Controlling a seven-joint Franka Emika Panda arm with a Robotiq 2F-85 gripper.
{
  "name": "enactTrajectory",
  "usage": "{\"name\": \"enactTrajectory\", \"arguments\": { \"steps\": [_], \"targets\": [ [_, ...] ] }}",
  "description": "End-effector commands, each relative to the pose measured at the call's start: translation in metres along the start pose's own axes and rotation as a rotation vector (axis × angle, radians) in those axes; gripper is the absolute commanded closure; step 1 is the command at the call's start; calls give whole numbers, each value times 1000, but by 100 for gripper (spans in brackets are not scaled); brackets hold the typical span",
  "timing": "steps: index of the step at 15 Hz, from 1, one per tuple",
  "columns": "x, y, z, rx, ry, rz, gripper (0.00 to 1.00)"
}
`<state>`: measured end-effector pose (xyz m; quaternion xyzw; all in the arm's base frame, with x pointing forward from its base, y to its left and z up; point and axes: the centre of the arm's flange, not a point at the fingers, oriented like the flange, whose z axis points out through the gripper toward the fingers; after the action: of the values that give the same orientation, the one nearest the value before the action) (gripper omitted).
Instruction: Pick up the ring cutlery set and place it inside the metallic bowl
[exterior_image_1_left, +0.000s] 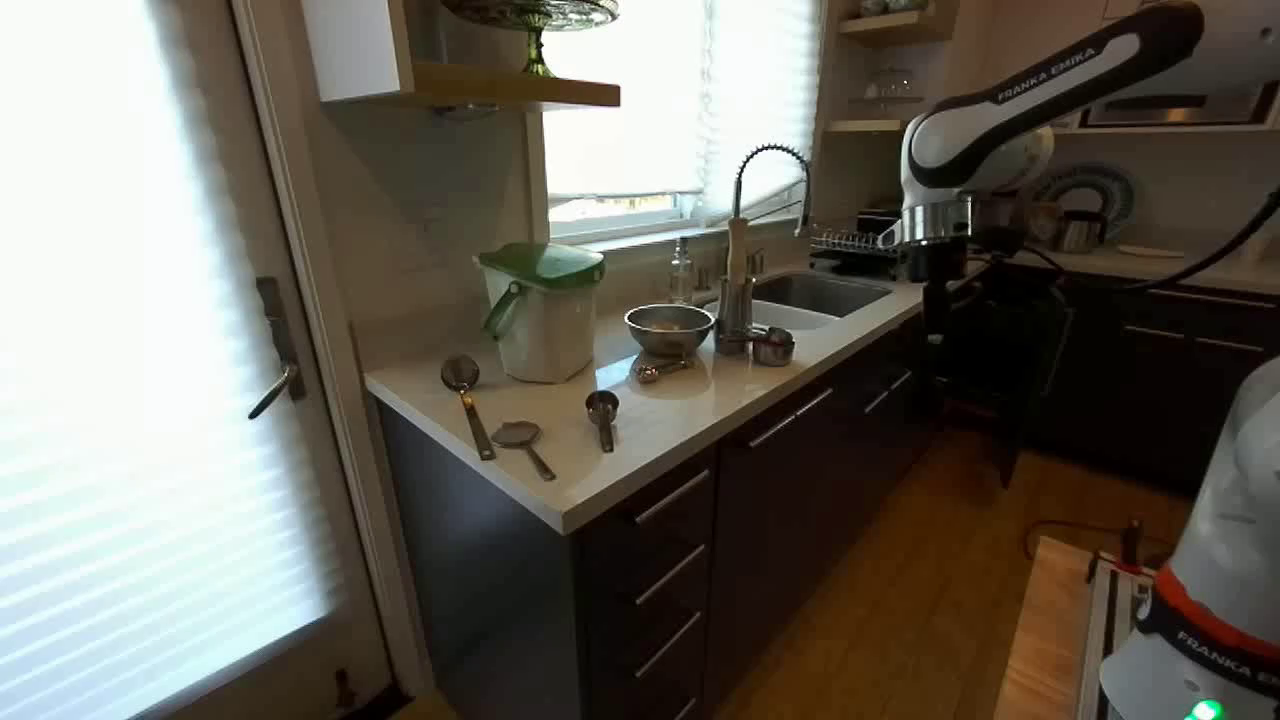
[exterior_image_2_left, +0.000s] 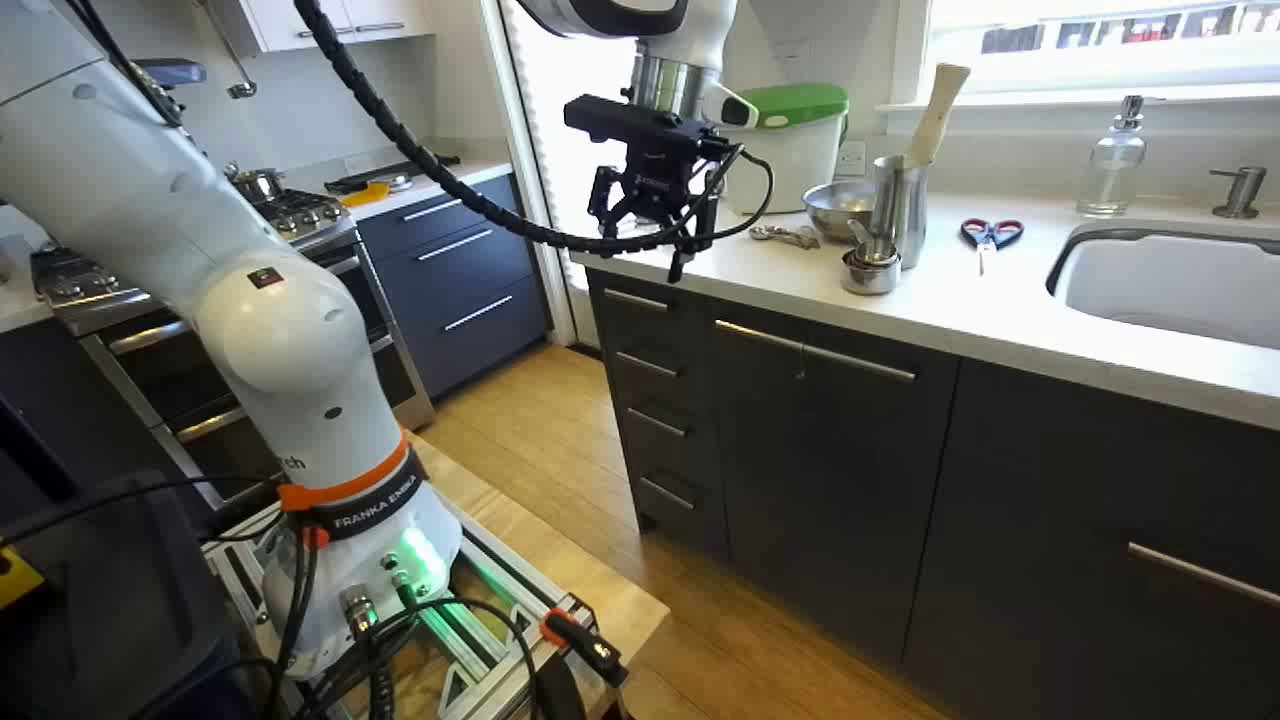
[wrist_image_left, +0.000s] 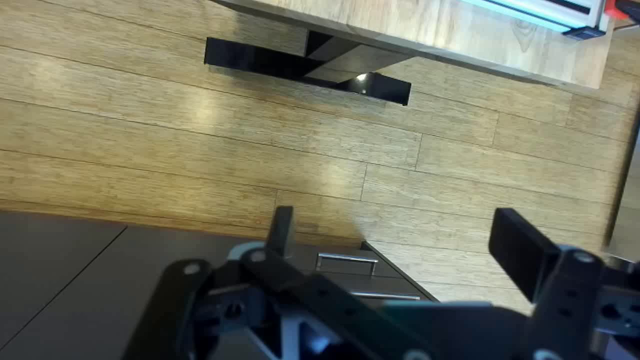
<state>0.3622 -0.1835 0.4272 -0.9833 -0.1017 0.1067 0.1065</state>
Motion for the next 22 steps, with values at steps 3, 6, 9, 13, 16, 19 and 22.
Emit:
{"name": "enactTrajectory", "arguments": {
  "steps": [3, 6, 9, 13, 16, 19, 22],
  "targets": [
    [0, 0, 0, 0, 0, 0, 0],
    [0, 0, 0, 0, 0, 0, 0],
    [0, 2, -1, -1, -10, 13, 0],
    [34, -25, -22, -20, -10, 42, 0],
    [69, -64, -35, -58, 16, 84, 0],
    [99, -96, -42, -83, 117, 214, 0],
    [126, -101, -53, -101, 231, 344, 0]
  ]
}}
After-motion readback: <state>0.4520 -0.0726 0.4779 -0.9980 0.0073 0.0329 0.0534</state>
